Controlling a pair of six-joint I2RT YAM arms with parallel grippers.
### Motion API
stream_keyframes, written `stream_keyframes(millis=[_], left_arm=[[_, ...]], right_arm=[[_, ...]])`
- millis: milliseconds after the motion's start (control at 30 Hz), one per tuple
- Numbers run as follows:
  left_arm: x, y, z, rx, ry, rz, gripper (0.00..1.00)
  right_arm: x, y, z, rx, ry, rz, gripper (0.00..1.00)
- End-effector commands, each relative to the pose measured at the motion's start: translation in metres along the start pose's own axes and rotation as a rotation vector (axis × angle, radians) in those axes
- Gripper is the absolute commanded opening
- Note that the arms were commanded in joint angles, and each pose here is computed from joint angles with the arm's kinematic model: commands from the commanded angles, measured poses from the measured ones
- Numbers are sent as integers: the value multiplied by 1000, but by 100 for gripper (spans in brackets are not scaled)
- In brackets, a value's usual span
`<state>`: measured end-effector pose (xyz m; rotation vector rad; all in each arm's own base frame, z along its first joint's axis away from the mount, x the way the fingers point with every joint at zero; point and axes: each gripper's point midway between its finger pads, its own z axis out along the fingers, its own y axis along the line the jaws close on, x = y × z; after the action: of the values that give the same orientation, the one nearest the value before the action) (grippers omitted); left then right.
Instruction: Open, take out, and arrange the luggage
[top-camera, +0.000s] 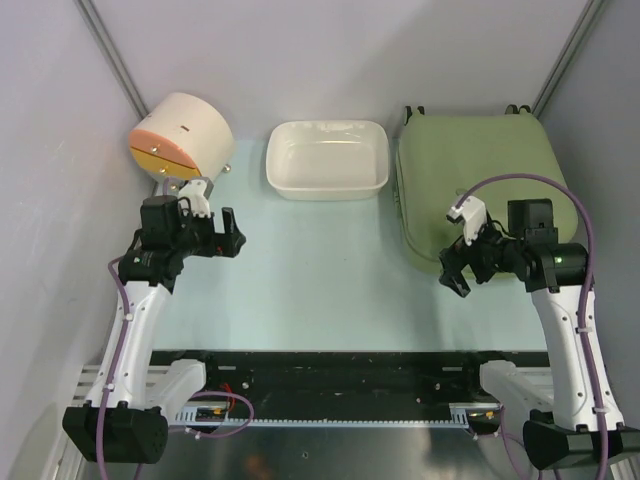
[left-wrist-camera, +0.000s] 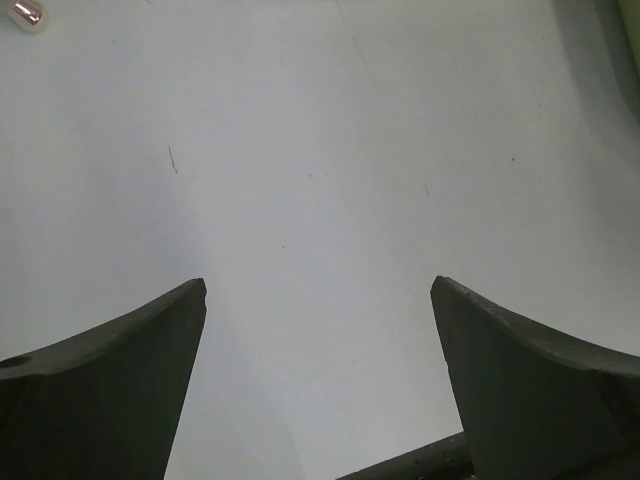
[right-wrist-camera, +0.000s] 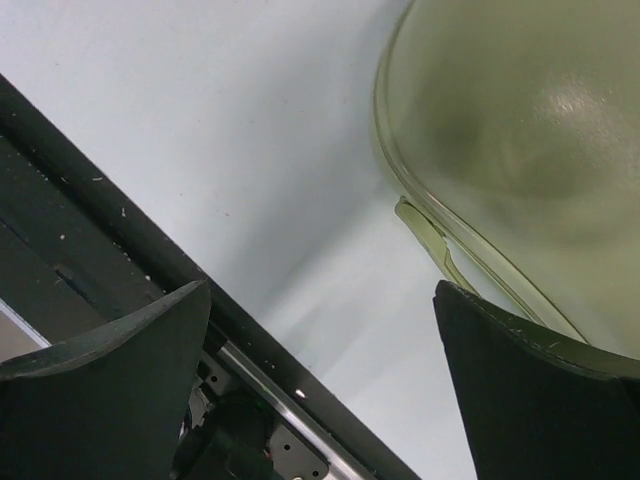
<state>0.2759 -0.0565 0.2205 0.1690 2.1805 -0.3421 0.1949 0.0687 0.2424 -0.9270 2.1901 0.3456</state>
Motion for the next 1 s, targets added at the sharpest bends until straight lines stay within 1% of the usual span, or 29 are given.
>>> stream_keyframes(millis=[0, 100, 200, 267, 300, 333, 367, 400, 433, 467, 500, 533, 600, 633, 667, 700, 767, 800, 867, 900, 933, 967], left_arm=[[-14, -1, -6, 1, -37, 56, 100], [-14, -2, -5, 11, -36, 68, 100], [-14, -7, -6, 38, -38, 110, 100], [-14, -11, -6, 56, -41, 132, 100], [-14, -15, -6, 72, -43, 162, 100], [-14, -19, -7, 95, -46, 179, 100], [-13, -26, -7, 116, -45, 198, 100], [-13, -29, -7, 127, -47, 221, 100], [-12, -34, -6, 144, -44, 238, 100], [-11, -43, -4, 176, -35, 262, 100], [-12, -46, -3, 192, -36, 292, 100], [-12, -54, -2, 230, -33, 312, 100], [-13, -67, 2, 289, -27, 358, 100], [-15, -74, 3, 321, -28, 369, 100], [-14, -88, 2, 386, -26, 388, 100], [-19, -95, 7, 415, -27, 401, 100], [-27, -109, 13, 440, -33, 419, 100], [-30, -113, 24, 449, -25, 404, 100], [-39, -127, 32, 479, -29, 412, 100], [-44, -131, 38, 481, -36, 418, 100], [-41, -134, 50, 490, -12, 420, 100], [-44, -144, 52, 509, -16, 432, 100]], right_arm=[[-17, -4, 2, 43, -50, 11, 100], [-17, -4, 3, 38, -46, 8, 100], [-5, 1, 2, 19, 7, -36, 100], [1, -10, -2, 79, 35, -44, 100], [4, -24, -11, 145, 22, -13, 99], [-1, -32, -17, 162, -12, -16, 100], [-2, -42, -24, 186, -32, 17, 100], [4, -62, -38, 257, -50, 93, 100], [-7, -73, -44, 247, -103, 126, 100], [-12, -85, -52, 269, -130, 150, 100], [-7, -107, -65, 331, -148, 223, 100], [-22, -124, -74, 323, -203, 242, 100], [-28, -148, -85, 329, -253, 334, 100], [-29, -162, -96, 359, -273, 380, 100], [-29, -183, -100, 362, -286, 425, 99], [-32, -195, -104, 379, -310, 474, 99], [-22, -223, -103, 412, -303, 513, 99], [-15, -232, -100, 430, -284, 541, 100], [-2, -250, -91, 443, -265, 585, 100], [3, -256, -87, 446, -252, 603, 100], [6, -258, -84, 442, -247, 628, 100], [11, -264, -80, 444, -242, 648, 100]])
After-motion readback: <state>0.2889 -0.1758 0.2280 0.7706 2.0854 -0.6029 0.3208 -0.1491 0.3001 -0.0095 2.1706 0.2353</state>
